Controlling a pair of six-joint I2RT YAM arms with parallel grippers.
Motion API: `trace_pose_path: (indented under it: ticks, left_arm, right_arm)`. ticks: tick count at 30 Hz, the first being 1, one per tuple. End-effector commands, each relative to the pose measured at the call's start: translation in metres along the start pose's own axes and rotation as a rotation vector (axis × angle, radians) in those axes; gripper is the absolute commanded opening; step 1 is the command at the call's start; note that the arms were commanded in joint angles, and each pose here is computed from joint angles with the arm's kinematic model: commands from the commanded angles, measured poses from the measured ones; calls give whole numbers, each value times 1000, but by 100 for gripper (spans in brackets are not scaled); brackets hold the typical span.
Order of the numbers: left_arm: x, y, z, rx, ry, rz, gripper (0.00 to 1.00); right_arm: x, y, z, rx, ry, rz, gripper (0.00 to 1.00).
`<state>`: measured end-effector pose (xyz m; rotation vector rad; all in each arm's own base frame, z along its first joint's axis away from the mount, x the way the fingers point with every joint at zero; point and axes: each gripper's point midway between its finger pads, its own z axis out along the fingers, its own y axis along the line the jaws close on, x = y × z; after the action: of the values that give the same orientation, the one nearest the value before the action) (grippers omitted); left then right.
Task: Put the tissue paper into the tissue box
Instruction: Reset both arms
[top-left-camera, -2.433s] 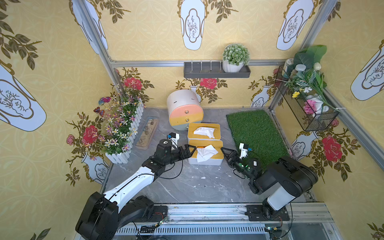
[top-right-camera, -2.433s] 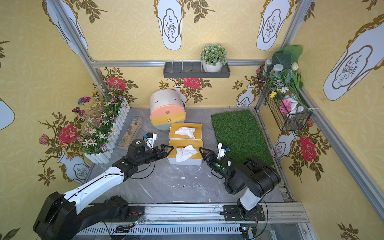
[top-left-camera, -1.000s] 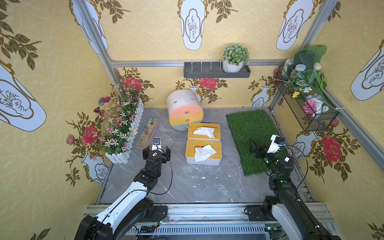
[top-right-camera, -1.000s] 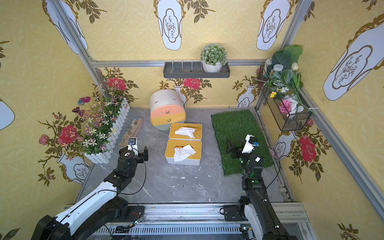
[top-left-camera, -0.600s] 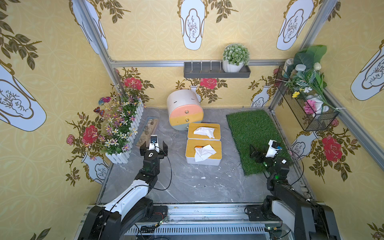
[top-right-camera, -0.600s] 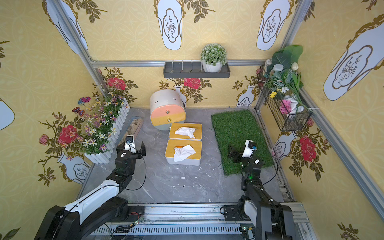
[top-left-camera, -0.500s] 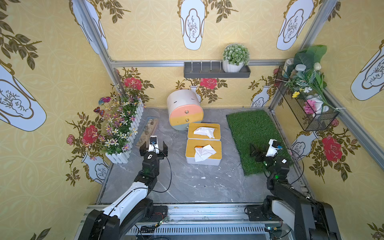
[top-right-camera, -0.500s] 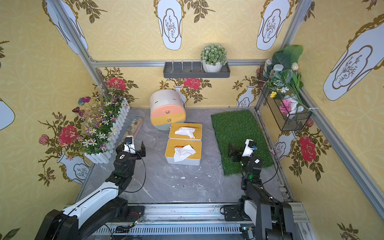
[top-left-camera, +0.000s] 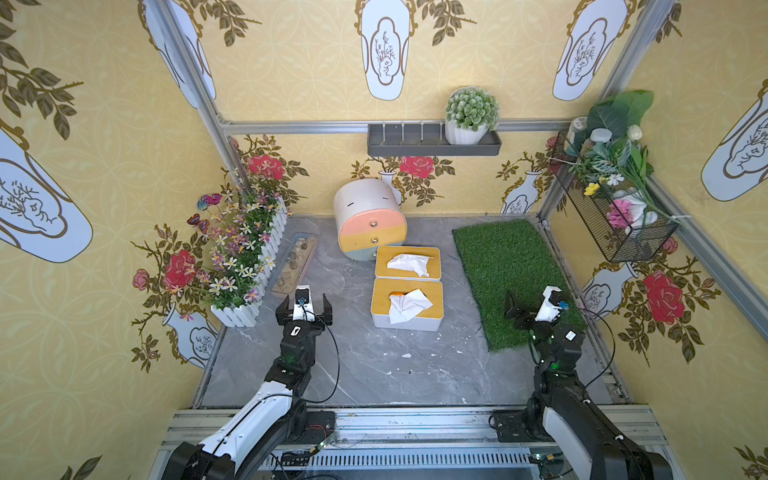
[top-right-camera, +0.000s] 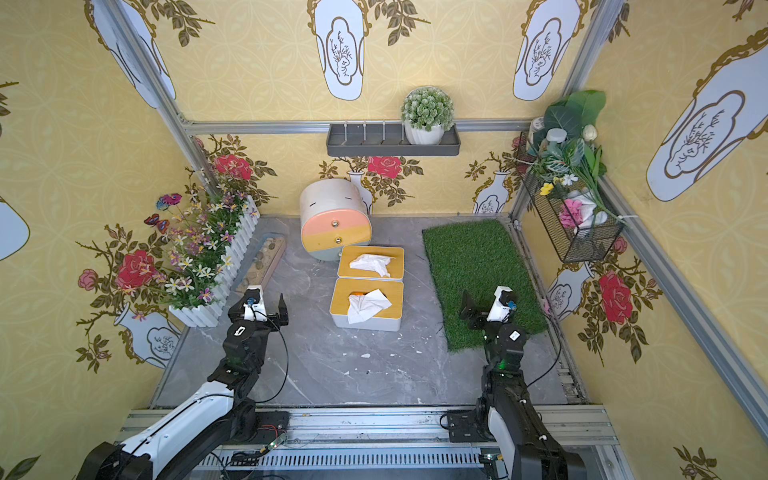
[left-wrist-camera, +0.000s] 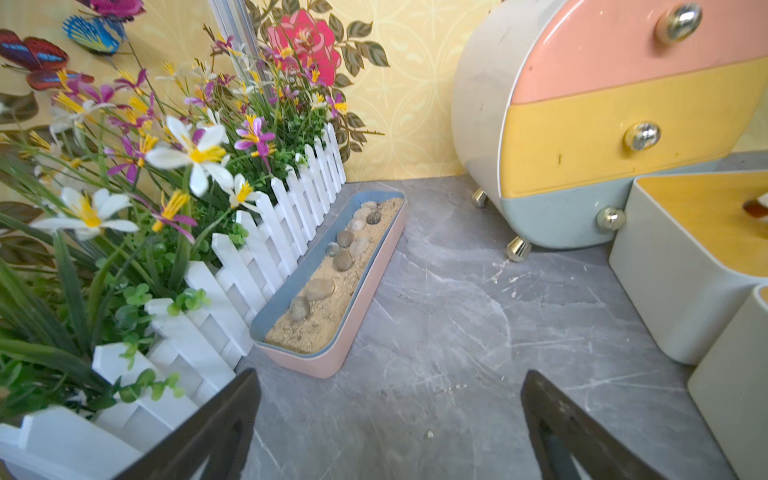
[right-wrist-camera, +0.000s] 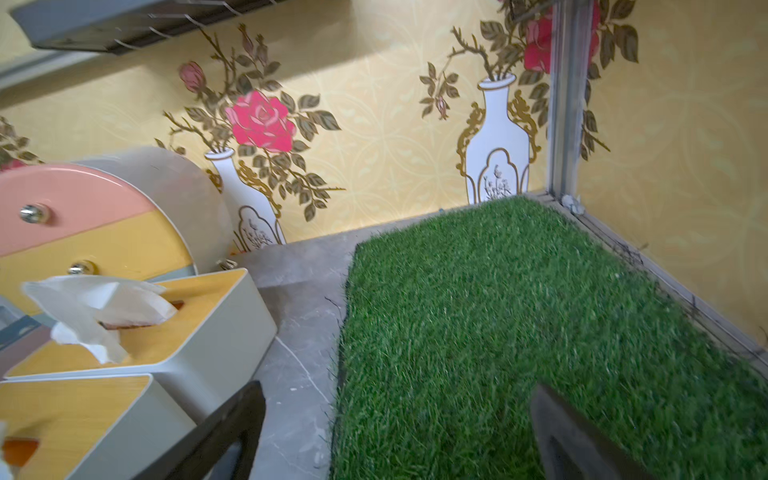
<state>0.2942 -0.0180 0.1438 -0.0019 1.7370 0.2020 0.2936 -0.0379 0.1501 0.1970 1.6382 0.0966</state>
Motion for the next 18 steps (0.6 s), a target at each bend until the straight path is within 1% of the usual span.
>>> trace_pose_path:
  ticks: [1,2,4,5,8,10,11,15,18]
  left_arm:
    - [-8,-1,2,8,-54,-16,100]
    - [-7,-1,4,8,-53,-16,100]
    - [-6,-6,7,33,-45,14,100]
    - [-5,-8,10,42,-39,22,100]
    - [-2,-16,14,81,-27,50,100]
    - [1,-13,17,81,-40,39,100]
    - [5,-12,19,77,-42,33,100]
    - [18,-18,33,104,-5,44,100]
    - [24,-12,42,64,5,31,100]
  right_arm:
    - [12,-2,-4,12,-23,-54,100]
    - [11,7,-5,-19,-46,-87,100]
    - [20,22,0,-59,-9,-145,100]
    - [22,28,-1,-79,-16,-174,100]
    - [27,41,8,-131,7,-217,100]
    - [34,44,16,-126,60,-231,100]
    - [32,42,12,-120,38,-228,100]
    - [33,45,11,-124,34,-247,100]
    - [33,47,9,-132,28,-253,100]
